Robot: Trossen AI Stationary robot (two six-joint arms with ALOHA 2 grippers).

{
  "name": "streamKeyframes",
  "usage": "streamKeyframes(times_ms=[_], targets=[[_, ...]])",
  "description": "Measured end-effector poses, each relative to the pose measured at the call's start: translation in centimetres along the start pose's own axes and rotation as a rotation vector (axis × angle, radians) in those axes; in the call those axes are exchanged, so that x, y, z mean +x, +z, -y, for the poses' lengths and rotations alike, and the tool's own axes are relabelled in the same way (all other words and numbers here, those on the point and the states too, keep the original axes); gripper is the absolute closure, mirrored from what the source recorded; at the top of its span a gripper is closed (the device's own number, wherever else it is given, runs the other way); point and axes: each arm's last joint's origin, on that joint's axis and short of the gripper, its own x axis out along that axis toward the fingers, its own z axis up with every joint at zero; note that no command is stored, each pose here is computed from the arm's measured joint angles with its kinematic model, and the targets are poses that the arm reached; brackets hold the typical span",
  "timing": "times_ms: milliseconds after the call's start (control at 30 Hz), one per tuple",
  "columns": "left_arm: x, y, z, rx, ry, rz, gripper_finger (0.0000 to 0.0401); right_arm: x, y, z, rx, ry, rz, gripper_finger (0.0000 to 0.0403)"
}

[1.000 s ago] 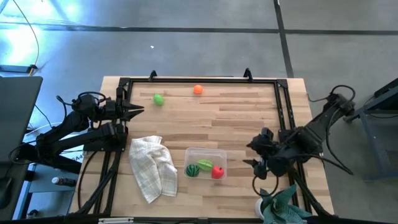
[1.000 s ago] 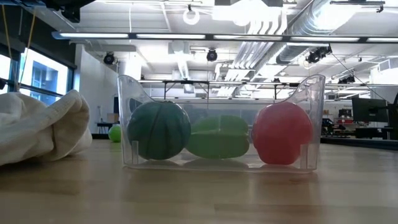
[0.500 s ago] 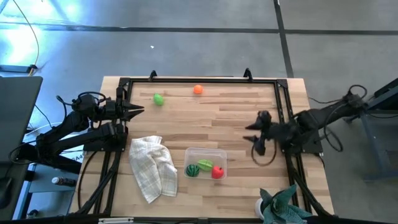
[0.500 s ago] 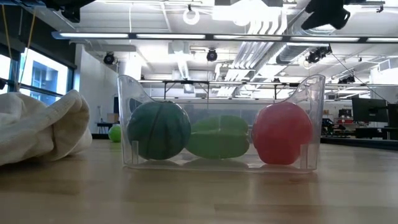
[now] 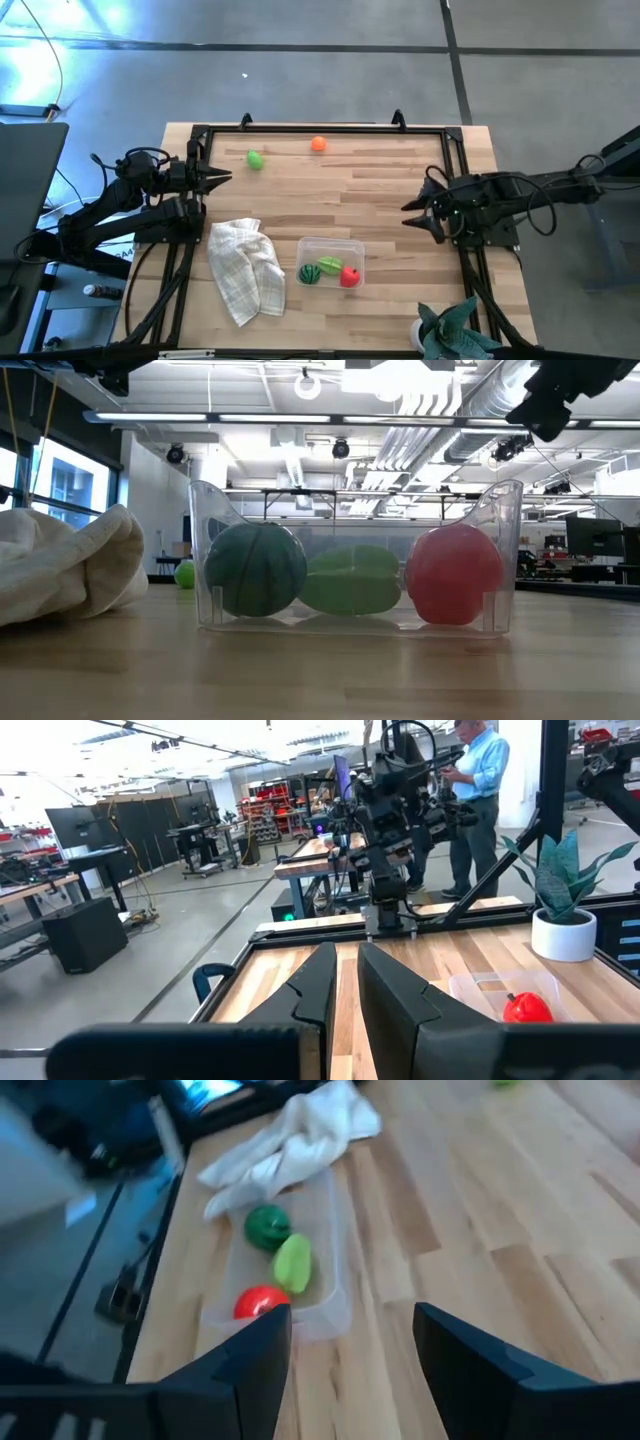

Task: Pick and placing Produce into tupperware
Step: Put the green melon into the transparent bin

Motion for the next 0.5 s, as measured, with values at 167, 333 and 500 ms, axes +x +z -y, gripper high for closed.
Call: streamKeyframes(times_ms=[167, 333, 500], targets=[[0.0, 0.01, 0.0, 0.0, 0.0, 0.0, 0.0364, 0.17, -0.08, -0.11, -0.208, 0.012, -0.014, 0.0201], [-0.01, 0.01, 0.0, 0.0, 0.0, 0.0, 0.0364, 0.16, -0.02, -0.06, -0.363, -0.012, -0.003, 0.0212], [-0.01, 0.01, 0.0, 0.0, 0.0, 0.0, 0.0364, 0.16, 0.0, 0.0, -0.362, -0.032, 0.001, 0.0236]])
